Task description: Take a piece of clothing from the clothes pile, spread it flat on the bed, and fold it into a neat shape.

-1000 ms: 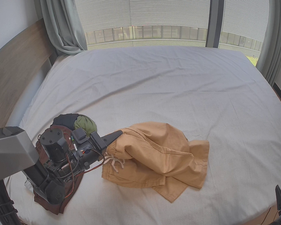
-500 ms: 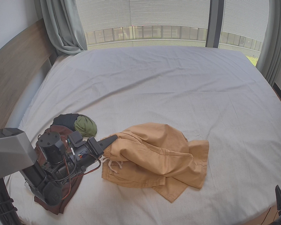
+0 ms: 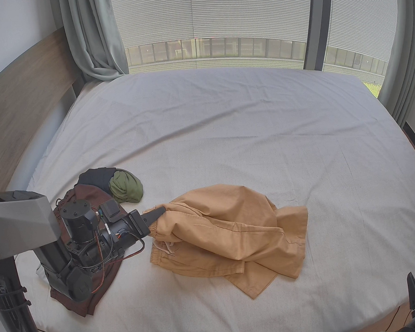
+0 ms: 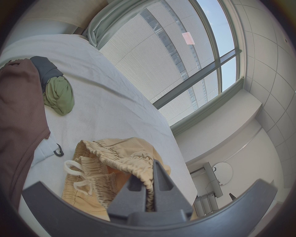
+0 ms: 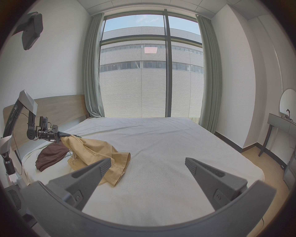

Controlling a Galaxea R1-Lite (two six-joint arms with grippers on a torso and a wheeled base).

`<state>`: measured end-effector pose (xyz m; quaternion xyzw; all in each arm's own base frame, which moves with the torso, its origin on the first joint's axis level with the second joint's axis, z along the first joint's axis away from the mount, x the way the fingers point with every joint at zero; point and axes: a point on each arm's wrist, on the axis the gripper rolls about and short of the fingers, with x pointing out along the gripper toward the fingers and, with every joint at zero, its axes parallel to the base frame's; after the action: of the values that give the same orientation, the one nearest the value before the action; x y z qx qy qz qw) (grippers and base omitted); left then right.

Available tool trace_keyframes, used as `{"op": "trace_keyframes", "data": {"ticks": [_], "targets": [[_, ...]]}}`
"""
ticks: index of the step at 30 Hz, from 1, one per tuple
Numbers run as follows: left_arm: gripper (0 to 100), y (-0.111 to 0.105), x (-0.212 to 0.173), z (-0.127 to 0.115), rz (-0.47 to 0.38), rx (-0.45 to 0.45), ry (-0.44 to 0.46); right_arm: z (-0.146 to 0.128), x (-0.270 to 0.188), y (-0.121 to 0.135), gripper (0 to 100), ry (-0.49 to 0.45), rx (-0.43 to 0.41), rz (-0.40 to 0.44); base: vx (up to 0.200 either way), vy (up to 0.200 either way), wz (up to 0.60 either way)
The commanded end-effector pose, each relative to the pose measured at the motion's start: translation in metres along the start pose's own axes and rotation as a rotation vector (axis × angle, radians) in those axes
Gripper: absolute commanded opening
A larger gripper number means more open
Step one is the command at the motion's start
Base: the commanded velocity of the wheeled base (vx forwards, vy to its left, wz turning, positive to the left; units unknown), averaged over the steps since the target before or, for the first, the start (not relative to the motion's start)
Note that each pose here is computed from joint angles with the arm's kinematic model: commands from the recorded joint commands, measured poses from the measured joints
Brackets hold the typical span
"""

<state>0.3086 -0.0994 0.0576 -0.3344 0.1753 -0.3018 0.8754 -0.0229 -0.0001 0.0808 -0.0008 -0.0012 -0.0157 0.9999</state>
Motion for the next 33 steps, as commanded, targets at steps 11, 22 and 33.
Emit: {"op": "trace_keyframes", "data": {"ticks": [11, 22, 33], "targets": [[0, 0.009, 0.002, -0.003, 0.02, -0.01, 0.009, -0.005, 0.0, 0.0, 100, -0.001, 0.019, -0.005, 0.0, 0.0, 0.0], [0, 0.013, 0.003, -0.003, 0.03, -0.005, 0.006, 0.014, -0.002, -0.001, 100, -0.183, 0.013, -0.039, 0.0, 0.0, 0.0], [0, 0.012, 0.005, -0.001, 0.022, 0.013, 0.0, 0.082, 0.012, 0.004, 100, -0.024, 0.293, 0.263, 0.0, 0.0, 0.0]]}}
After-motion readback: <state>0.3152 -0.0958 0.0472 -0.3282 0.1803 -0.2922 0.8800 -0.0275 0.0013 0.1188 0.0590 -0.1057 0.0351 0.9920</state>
